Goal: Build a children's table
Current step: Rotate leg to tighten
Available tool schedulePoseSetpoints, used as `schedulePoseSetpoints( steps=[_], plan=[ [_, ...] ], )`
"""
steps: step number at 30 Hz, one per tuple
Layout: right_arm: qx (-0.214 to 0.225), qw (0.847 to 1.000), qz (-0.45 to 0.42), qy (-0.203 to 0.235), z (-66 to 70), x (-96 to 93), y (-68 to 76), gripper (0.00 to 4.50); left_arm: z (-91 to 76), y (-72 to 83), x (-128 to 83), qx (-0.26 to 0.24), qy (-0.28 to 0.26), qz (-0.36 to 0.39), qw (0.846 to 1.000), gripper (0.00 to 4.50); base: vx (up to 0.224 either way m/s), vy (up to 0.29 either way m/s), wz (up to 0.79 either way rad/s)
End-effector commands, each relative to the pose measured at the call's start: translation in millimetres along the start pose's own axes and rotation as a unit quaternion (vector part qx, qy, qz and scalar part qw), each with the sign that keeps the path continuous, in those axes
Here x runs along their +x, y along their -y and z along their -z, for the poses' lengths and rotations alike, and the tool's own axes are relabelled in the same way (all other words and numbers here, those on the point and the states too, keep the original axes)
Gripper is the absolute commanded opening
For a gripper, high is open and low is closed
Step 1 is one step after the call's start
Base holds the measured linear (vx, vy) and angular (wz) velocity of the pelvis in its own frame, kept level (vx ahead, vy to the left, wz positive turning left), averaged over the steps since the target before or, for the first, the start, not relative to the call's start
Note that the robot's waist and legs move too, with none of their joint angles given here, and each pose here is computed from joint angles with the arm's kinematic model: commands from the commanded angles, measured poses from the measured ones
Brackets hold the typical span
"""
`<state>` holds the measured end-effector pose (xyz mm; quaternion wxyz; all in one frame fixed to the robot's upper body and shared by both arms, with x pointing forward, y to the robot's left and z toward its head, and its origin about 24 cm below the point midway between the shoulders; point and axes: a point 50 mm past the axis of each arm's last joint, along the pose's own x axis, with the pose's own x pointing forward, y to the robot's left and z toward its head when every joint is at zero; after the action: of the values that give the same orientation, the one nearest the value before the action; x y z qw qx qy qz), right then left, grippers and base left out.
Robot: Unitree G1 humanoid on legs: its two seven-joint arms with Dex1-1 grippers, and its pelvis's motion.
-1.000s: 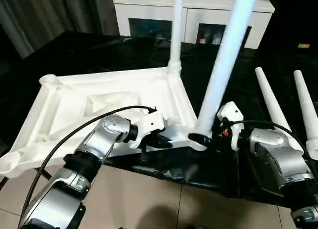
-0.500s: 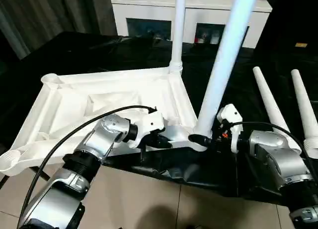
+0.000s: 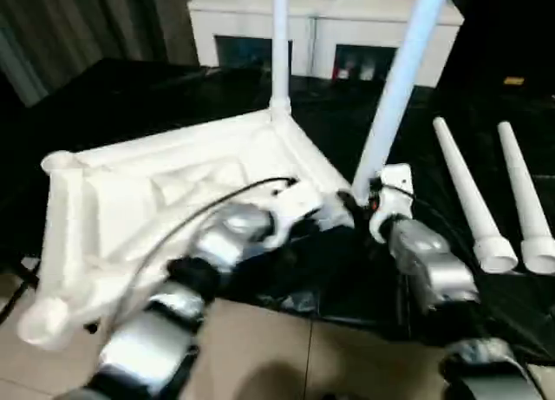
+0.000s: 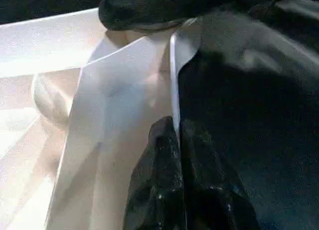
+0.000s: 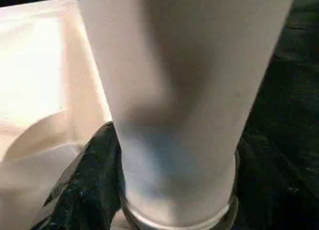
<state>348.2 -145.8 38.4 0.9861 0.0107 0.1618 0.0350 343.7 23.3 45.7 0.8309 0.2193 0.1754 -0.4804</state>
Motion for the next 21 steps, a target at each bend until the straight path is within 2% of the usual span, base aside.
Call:
schedulePoseSetpoints(
  steps=[1, 6, 7, 8, 9, 10, 13, 17, 19, 21],
  plan=[
    [0.022, 0.995, 0.067, -0.07, 31.8, 1.0, 1.9, 2.7, -28.4, 2.2, 8.4, 0.019, 0.04, -0.022, 0.999, 0.0, 0.0, 0.0, 0.0],
    [0.004, 0.992, 0.115, -0.048, 23.1, 6.7, 1.7, 2.7, -34.3, 6.6, 13.3, 0.031, 0.048, -0.015, 0.998, 0.0, 0.0, 0.0, 0.0],
    [0.011, 0.993, 0.111, -0.035, 19.5, 7.5, 0.1, 2.7, -33.7, 6.3, 13.4, 0.038, 0.048, -0.014, 0.998, 0.0, 0.0, 0.0, 0.0],
    [0.014, 0.994, 0.105, -0.017, 14.1, 7.8, -0.6, 3.05, -32.0, 5.5, 13.0, 0.042, 0.047, -0.012, 0.998, 0.0, 0.0, 0.0, 0.0],
    [0.015, 0.994, 0.103, -0.01, 12.1, 7.6, -0.2, 3.05, -31.4, 5.3, 12.6, 0.044, 0.048, -0.01, 0.998, 0.0, 0.0, 0.0, 0.0],
    [0.011, 0.994, 0.104, 0.012, 5.9, 7.1, 2.0, 3.26, -29.8, 4.2, 11.9, 0.045, 0.049, -0.008, 0.998, 0.0, 0.0, 0.0, 0.0],
    [0.003, 0.992, 0.123, 0.034, -1.3, 5.2, 9.5, 3.5, -29.7, 3.1, 11.1, 0.049, 0.051, -0.008, 0.997, 0.0, 0.0, 0.0, 0.0],
    [-0.021, 0.988, 0.124, 0.088, -17.9, -6.9, 27.0, 3.5, -33.4, 2.5, 10.8, 0.062, 0.068, -0.004, 0.996, 0.0, 0.0, 0.0, 0.0],
    [-0.02, 0.989, 0.113, 0.095, -16.1, -18.8, 36.8, 3.5, -38.4, 2.9, 11.5, 0.074, 0.083, -0.003, 0.994, 0.0, 0.0, 0.0, 0.0],
    [-0.024, 0.99, 0.106, 0.09, -12.2, -23.6, 39.7, 3.5, -40.9, 3.8, 12.0, 0.084, 0.088, -0.001, 0.993, 0.0, 0.0, 0.0, 0.0]
  ],
)
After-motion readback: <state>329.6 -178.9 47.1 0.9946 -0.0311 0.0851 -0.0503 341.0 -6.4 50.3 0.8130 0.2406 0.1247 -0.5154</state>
